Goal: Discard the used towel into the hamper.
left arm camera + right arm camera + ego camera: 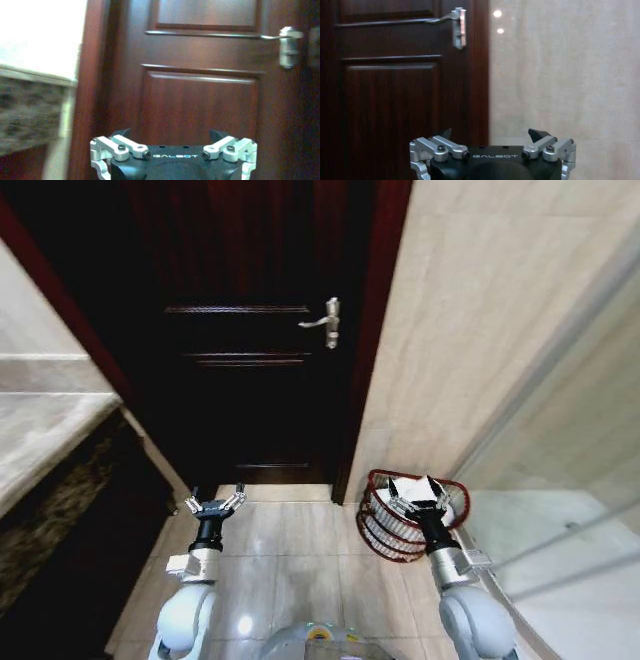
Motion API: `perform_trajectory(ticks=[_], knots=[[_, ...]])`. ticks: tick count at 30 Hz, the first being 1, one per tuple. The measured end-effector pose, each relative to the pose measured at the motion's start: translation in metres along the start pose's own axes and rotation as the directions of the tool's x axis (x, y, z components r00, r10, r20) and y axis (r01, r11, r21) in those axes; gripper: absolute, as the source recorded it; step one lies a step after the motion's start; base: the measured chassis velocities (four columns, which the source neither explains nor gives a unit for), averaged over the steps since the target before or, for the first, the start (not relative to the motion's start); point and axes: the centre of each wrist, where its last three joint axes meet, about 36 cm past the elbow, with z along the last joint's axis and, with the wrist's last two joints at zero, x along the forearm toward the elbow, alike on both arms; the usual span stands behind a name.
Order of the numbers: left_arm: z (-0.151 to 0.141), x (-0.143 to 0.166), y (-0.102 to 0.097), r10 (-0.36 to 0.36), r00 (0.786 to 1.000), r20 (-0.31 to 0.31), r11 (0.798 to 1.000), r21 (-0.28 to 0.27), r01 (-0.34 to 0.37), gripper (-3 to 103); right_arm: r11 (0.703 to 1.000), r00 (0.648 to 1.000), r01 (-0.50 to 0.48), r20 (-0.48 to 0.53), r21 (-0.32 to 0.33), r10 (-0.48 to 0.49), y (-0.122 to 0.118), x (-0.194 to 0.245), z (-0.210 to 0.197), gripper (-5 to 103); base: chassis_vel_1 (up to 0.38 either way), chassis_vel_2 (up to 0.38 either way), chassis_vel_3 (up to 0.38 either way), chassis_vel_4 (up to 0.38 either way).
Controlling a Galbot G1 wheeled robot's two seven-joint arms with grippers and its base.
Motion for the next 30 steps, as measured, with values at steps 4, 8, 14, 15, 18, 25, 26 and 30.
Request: perform_trajectory(ticks=[4, 8, 14, 15, 18, 25, 26, 30], knots=[[0.003, -0.001, 0.001, -0.004, 1.0, -0.002, 1.0, -0.015, 0.004, 100, 1.0, 1.0, -0.003, 0.006, 0.002, 0.003, -0.001, -0.001, -0.001, 100, 0.08, 0.076, 0.083, 0.083], [0.003, -0.001, 0.0, -0.004, 1.0, 0.005, 1.0, -0.011, 0.004, 100, 1.0, 1.0, -0.009, 0.012, 0.005, 0.009, -0.002, 0.0, -0.002, 100, 0.0, 0.0, 0.0, 0.0], [0.0, -0.002, -0.001, 0.011, 1.0, 0.017, 1.0, -0.011, -0.011, 100, 1.0, 0.999, -0.022, 0.029, 0.008, 0.022, -0.005, 0.0, -0.005, 100, 0.0, 0.0, 0.0, 0.0], [-0.001, -0.003, -0.001, 0.013, 1.0, 0.019, 1.0, -0.012, -0.013, 100, 1.0, 0.999, -0.024, 0.032, 0.008, 0.023, -0.006, 0.0, -0.005, 100, 0.0, 0.0, 0.0, 0.0], [-0.003, -0.003, -0.001, 0.019, 1.0, 0.021, 1.0, -0.018, -0.019, 100, 1.0, 0.999, -0.026, 0.036, 0.007, 0.026, -0.006, 0.0, -0.006, 100, 0.0, 0.0, 0.0, 0.0], [-0.007, -0.006, -0.005, 0.035, 0.999, 0.016, 0.999, -0.04, -0.034, 100, 1.0, 0.998, -0.025, 0.049, 0.007, 0.025, -0.005, 0.001, -0.012, 100, 0.0, 0.0, 0.0, 0.0], [-0.007, -0.006, -0.005, 0.035, 0.999, 0.016, 0.999, -0.04, -0.034, 100, 1.0, 0.998, -0.025, 0.049, 0.007, 0.025, -0.005, 0.001, -0.012, 100, 0.0, 0.0, 0.0, 0.0], [-0.008, -0.006, -0.007, 0.038, 0.999, 0.015, 0.998, -0.041, -0.037, 100, 1.0, 0.999, -0.025, 0.048, 0.011, 0.025, -0.009, 0.002, -0.013, 100, -0.047, -0.053, -0.037, -0.044]])
